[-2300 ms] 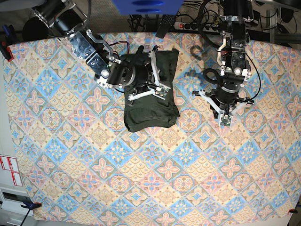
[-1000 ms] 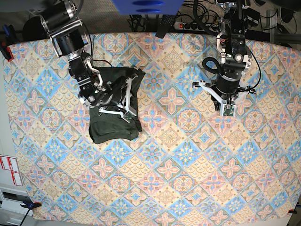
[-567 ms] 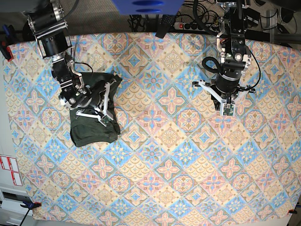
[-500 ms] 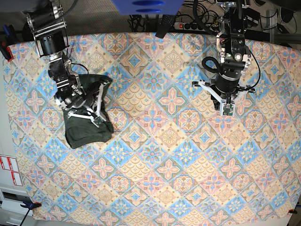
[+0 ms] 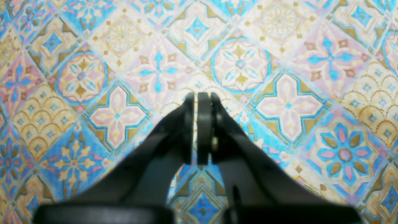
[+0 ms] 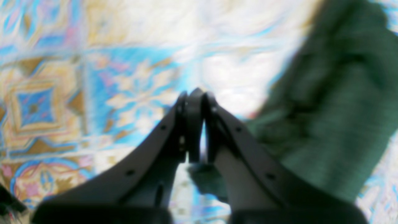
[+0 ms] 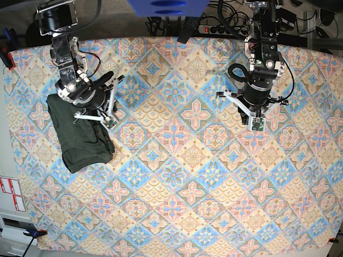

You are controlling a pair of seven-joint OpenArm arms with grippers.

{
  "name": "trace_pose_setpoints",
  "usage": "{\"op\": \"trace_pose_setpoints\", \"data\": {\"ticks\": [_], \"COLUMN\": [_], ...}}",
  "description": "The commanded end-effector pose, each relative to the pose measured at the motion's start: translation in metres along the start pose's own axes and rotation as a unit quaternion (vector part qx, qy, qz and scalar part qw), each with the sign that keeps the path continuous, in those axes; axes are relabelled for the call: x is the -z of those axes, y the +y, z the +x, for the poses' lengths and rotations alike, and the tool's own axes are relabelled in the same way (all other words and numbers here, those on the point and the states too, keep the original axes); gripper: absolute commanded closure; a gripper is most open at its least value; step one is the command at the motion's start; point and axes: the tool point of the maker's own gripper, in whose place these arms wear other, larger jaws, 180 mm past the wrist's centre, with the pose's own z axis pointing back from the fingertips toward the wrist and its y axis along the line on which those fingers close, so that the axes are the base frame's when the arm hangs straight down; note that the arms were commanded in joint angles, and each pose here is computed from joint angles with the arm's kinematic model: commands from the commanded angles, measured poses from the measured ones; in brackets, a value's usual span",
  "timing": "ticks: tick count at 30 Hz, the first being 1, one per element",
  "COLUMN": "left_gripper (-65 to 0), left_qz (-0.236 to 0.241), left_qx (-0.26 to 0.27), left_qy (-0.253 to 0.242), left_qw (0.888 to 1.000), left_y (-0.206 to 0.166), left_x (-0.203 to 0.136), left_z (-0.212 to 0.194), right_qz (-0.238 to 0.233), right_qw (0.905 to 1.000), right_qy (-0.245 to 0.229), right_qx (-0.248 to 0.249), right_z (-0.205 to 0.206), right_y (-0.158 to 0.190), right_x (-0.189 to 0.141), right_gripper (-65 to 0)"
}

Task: Fold the T-shirt properly
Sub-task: 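Press and slide the folded shirt with the right gripper to settle it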

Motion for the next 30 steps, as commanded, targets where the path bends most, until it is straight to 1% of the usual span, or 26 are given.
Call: {"op": "trace_pose_setpoints", "data": {"ticks": [1,5,8,11,13,16,18,21,25,28,30], "left_gripper": [0.0,0.0,0.0,0.0,0.0,0.0,0.0,0.0,0.0,0.0,0.0], "left_qz": [-0.002,-0.009,-0.010,-0.010,-0.010,-0.010,-0.010,-0.010,-0.010,-0.010,-0.010], "left_qx": [0.002,0.002,0.002,0.002,0.002,0.002,0.002,0.002,0.002,0.002,0.002], "left_qy": [-0.021,-0.019,-0.016,-0.016,-0.016,-0.016,-0.016,-0.016,-0.016,-0.016,-0.016], "left_qw": [1.000,1.000,1.000,1.000,1.000,1.000,1.000,1.000,1.000,1.000,1.000], "left_y": [-0.002,-0.006,-0.007,-0.007,-0.007,-0.007,-0.007,-0.007,-0.007,-0.007,-0.007], "left_x": [-0.002,-0.002,-0.003,-0.003,-0.003,-0.003,-0.003,-0.003,-0.003,-0.003,-0.003], "left_z": [0.012,0.010,0.008,0.008,0.008,0.008,0.008,0.008,0.008,0.008,0.008], "right_qz": [-0.028,-0.078,-0.093,-0.109,-0.110,-0.098,-0.089,-0.061,-0.024,-0.002,0.009], "right_qw": [0.9996,0.9956,0.9928,0.9906,0.9897,0.9889,0.9886,0.9901,0.9923,0.9947,0.9952], "right_qy": [-0.006,-0.005,0.009,-0.007,-0.004,0.024,0.031,0.026,0.041,0.031,0.032], "right_qx": [0.006,0.051,0.075,0.083,0.092,0.110,0.118,0.124,0.114,0.098,0.093], "right_z": [0.002,-0.010,-0.025,-0.005,-0.004,-0.024,-0.029,-0.017,-0.021,-0.018,-0.020], "right_y": [-0.023,-0.065,-0.080,-0.105,-0.114,-0.111,-0.105,-0.083,-0.054,-0.035,-0.026], "right_x": [-0.007,-0.021,-0.022,-0.017,-0.011,0.001,0.007,0.024,0.044,0.055,0.060], "right_gripper": [-1.5,-1.5,-1.5,-1.5,-1.5,-1.5,-1.5,-1.5,-1.5,-1.5,-1.5]}}
